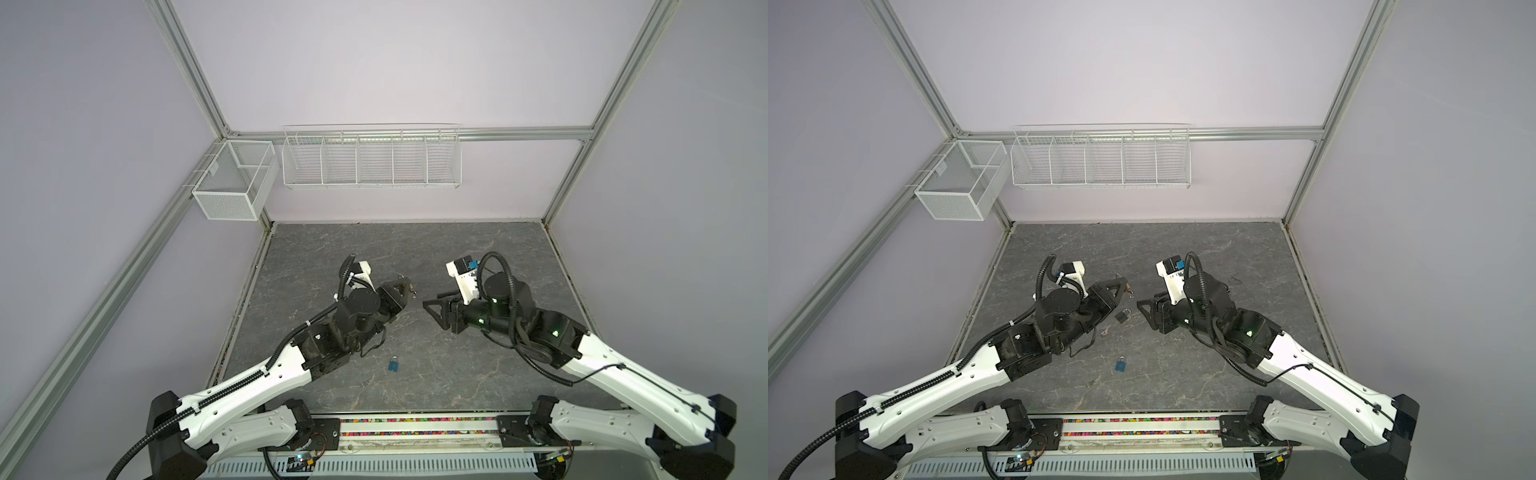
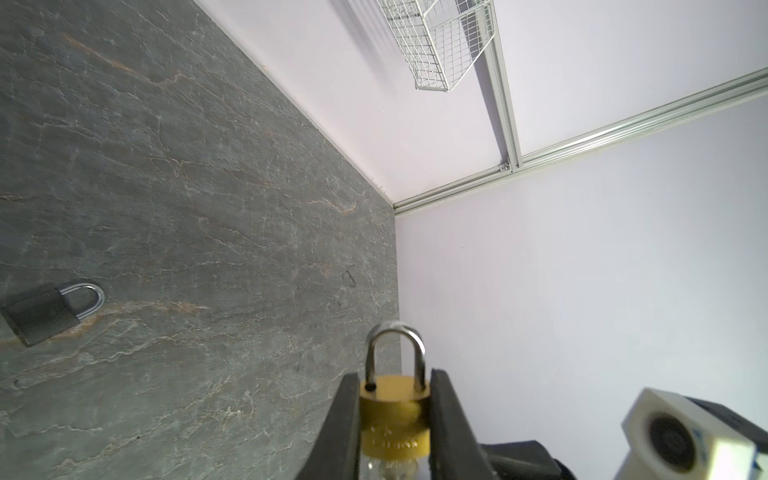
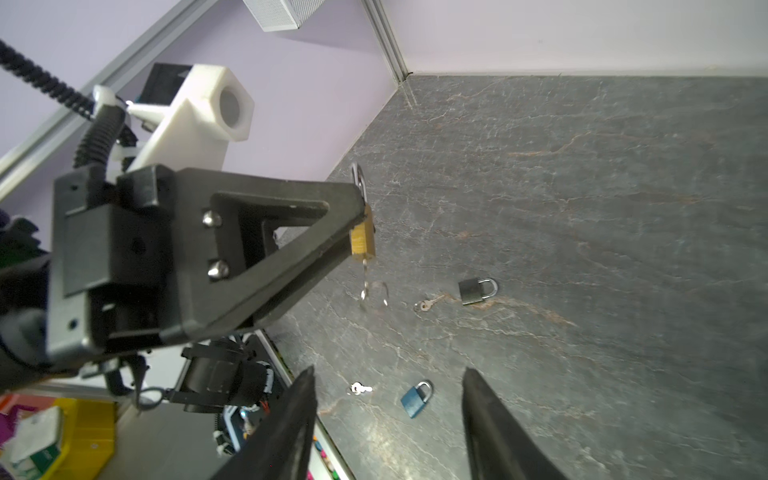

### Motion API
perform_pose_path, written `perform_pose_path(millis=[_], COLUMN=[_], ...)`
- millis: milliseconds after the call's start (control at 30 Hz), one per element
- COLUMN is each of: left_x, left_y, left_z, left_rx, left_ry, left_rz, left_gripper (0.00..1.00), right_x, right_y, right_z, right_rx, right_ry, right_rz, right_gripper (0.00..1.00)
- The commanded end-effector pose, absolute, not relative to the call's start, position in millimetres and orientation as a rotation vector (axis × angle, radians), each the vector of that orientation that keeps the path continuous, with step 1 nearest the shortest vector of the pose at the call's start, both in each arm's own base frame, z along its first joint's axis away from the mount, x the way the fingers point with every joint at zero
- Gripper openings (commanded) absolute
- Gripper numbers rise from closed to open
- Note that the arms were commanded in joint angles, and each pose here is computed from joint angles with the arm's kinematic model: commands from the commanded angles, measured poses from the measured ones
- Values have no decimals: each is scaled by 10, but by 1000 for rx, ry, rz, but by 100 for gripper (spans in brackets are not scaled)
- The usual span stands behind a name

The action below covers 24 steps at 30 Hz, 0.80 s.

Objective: Unlock with the key

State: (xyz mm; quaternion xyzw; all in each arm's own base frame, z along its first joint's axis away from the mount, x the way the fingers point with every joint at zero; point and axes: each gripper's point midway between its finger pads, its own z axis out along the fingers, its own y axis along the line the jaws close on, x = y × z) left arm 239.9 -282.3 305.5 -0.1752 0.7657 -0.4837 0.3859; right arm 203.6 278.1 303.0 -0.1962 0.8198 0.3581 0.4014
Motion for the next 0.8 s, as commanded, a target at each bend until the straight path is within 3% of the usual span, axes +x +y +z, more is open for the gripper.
perform_pose_path(millis=[0,200,400,767], left_x=[2397,2297,2118,1872], left_y=[-2753,-2860,-3109,-3390], left_z=[3065,2898,2758,2513], left_rx=[-377,-101,172,388], left_ry=[1943,1981,1929,1735], left_rz=[-1164,-1067,-960,-902], left_gripper=[0,0,0,0], right_x=[1988,1943,1914,2035], right_y=[2530,2184,2158,2287], right_z=[3080,2967,2944,2914], right_rx=[-482,-444,-456,-429], right_ry=[2089,2203,2295,2395], right_rz=[811,637,590,529], right_gripper=[70,89,98,97])
